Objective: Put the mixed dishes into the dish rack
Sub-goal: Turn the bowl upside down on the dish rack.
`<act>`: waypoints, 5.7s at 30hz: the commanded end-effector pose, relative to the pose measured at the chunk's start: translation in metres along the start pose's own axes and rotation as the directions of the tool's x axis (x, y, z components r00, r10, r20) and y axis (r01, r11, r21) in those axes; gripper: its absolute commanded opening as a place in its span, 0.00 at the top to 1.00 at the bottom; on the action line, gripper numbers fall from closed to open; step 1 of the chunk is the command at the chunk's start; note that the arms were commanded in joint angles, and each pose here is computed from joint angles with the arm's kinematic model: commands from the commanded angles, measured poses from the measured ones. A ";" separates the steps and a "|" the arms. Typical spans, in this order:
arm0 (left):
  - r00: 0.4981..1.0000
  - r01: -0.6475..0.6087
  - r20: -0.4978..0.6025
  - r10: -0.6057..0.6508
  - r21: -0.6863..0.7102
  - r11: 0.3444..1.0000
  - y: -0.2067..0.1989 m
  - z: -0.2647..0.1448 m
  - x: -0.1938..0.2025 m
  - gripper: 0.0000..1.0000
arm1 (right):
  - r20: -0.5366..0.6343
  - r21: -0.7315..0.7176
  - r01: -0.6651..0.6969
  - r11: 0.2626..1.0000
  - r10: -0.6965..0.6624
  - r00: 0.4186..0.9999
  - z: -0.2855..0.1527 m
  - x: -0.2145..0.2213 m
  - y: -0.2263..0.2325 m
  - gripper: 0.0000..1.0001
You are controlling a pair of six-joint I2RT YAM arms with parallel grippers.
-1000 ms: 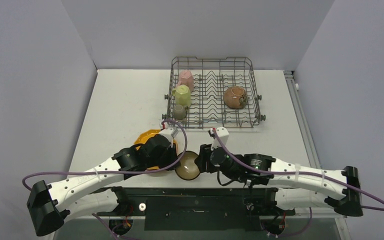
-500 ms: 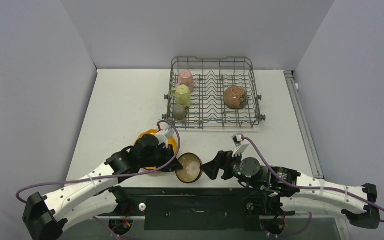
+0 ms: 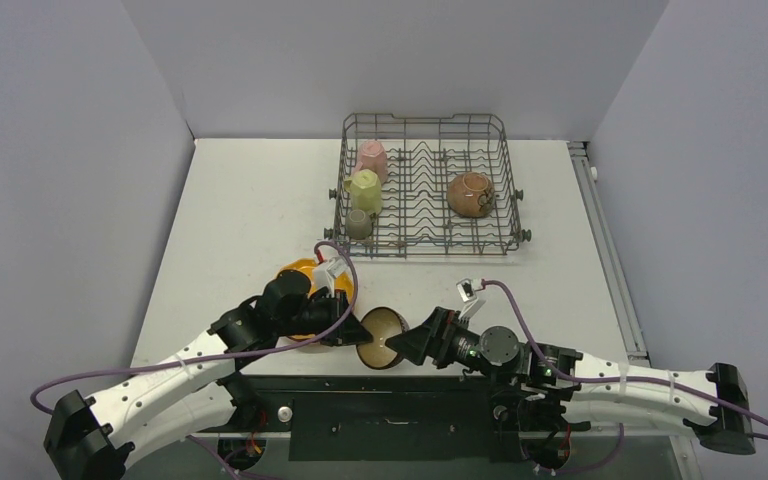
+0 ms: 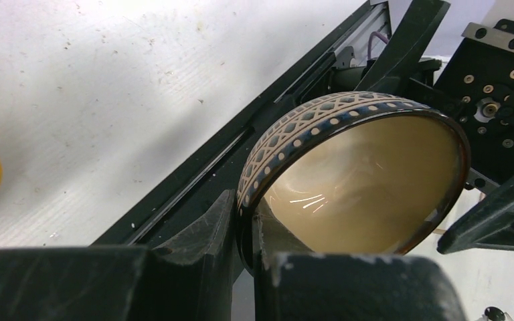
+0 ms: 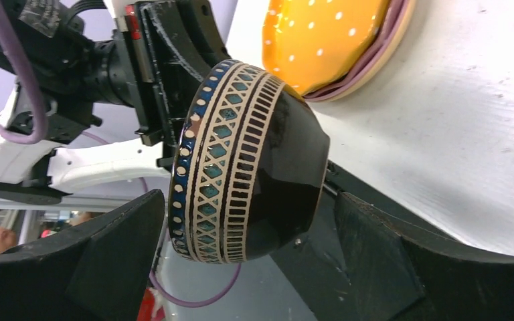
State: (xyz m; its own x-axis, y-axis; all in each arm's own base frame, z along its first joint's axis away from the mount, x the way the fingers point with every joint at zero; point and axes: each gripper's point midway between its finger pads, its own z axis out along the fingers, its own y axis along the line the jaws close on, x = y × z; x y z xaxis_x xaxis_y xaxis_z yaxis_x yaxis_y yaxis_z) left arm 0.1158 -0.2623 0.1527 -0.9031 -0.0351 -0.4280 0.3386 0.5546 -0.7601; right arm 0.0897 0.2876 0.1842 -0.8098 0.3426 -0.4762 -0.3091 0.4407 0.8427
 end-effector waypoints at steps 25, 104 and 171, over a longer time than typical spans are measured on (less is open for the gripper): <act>0.999 -0.019 0.047 0.009 0.215 0.977 -0.045 -0.003 -0.018 1.00 | 0.083 -0.061 -0.154 0.986 0.159 0.984 0.012 -0.010 0.029 0.25; 0.982 -0.154 0.106 0.156 -0.028 0.988 0.006 -0.041 -0.056 0.41 | -0.741 0.640 0.602 -0.478 -0.177 0.647 0.021 -0.337 -0.242 1.00; 0.979 -0.079 0.150 0.141 -0.360 0.930 0.063 -0.041 -0.059 0.36 | -0.077 0.903 0.241 0.355 -0.419 0.905 -0.070 -0.255 -0.173 0.45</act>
State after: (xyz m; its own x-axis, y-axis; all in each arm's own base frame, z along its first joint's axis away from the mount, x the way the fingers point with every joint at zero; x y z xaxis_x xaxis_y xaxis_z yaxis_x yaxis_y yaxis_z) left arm 0.1695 -0.2015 0.1499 -0.8219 -0.0545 -0.5670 0.3324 0.7625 -0.5551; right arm 0.2934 0.0856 0.1626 -0.7017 -0.0458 -0.7110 0.0391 0.9939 -0.1026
